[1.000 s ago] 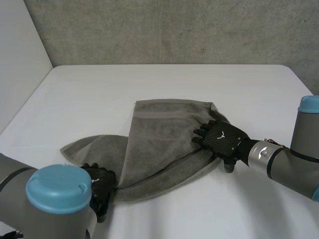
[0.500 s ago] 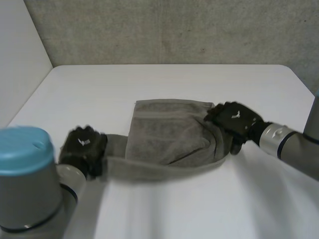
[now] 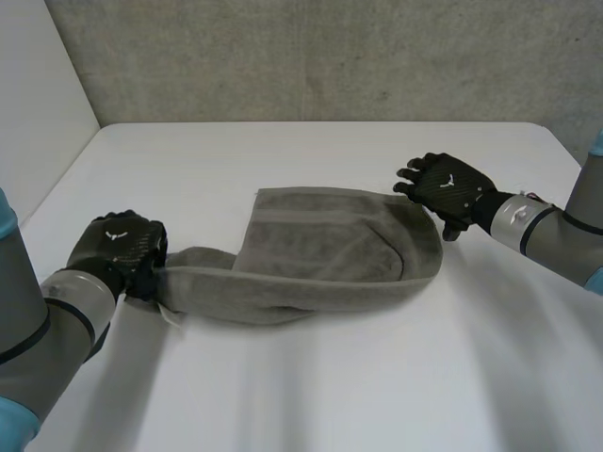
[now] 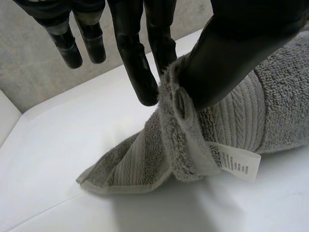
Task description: Fold the towel.
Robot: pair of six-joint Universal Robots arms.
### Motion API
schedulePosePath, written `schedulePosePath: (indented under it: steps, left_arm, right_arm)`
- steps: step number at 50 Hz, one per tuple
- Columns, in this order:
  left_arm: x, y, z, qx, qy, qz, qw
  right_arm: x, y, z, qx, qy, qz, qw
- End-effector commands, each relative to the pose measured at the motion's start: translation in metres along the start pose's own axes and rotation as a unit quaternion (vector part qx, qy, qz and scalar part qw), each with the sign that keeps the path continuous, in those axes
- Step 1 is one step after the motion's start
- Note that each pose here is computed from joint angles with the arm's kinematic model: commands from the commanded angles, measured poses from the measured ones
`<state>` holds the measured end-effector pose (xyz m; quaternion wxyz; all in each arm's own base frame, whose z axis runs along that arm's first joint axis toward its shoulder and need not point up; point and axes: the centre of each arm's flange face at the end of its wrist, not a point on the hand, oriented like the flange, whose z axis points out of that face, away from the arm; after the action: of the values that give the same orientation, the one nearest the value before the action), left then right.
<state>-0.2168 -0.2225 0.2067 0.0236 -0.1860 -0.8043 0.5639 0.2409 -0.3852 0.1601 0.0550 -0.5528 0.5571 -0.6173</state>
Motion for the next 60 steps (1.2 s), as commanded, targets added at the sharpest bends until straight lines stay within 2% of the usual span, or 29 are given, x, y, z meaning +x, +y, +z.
schedulePosePath:
  steps: [1, 7, 14, 23, 28, 30, 31, 33, 34, 36, 60]
  left_arm:
    - [-0.004, 0.002, 0.0, -0.01, -0.002, -0.003, 1.0]
    - [-0.003, 0.005, -0.001, -0.015, 0.0, -0.004, 1.0]
    - [-0.004, 0.004, -0.001, -0.014, -0.002, -0.006, 1.0]
    - [-0.017, 0.004, 0.005, -0.021, -0.02, -0.015, 0.999]
    - [-0.019, 0.004, 0.006, -0.021, -0.015, -0.018, 1.0]
    - [-0.019, 0.005, 0.006, -0.022, -0.012, -0.019, 1.0]
    - [-0.018, 0.005, 0.006, -0.022, -0.008, -0.02, 1.0]
    - [-0.017, 0.005, 0.006, -0.022, -0.004, -0.021, 1.0]
    - [-0.016, 0.005, 0.006, -0.021, -0.001, -0.021, 1.0]
    - [-0.015, 0.005, 0.005, -0.021, 0.002, -0.022, 1.0]
    - [-0.027, -0.004, 0.006, -0.006, -0.017, -0.028, 0.999]
  right_arm:
    - [-0.005, 0.006, 0.005, 0.012, -0.014, -0.067, 0.998]
    - [-0.009, 0.005, 0.004, 0.035, -0.029, -0.09, 0.995]
    - [-0.015, 0.022, 0.013, 0.037, -0.023, -0.118, 0.992]
    - [0.003, 0.046, 0.007, 0.012, 0.0, -0.11, 0.994]
    - [0.013, 0.049, 0.002, 0.0, 0.009, -0.056, 0.998]
    - [0.022, 0.05, 0.0, -0.004, 0.02, 0.027, 0.999]
    - [0.022, 0.05, 0.0, -0.004, 0.02, 0.028, 0.999]
    - [0.03, 0.05, 0.0, 0.004, 0.027, 0.122, 0.992]
    - [0.03, 0.05, 0.0, 0.004, 0.027, 0.123, 0.992]
    - [0.035, 0.051, 0.001, 0.011, 0.029, 0.185, 0.982]
    - [0.028, 0.073, 0.018, 0.003, 0.033, 0.207, 0.978]
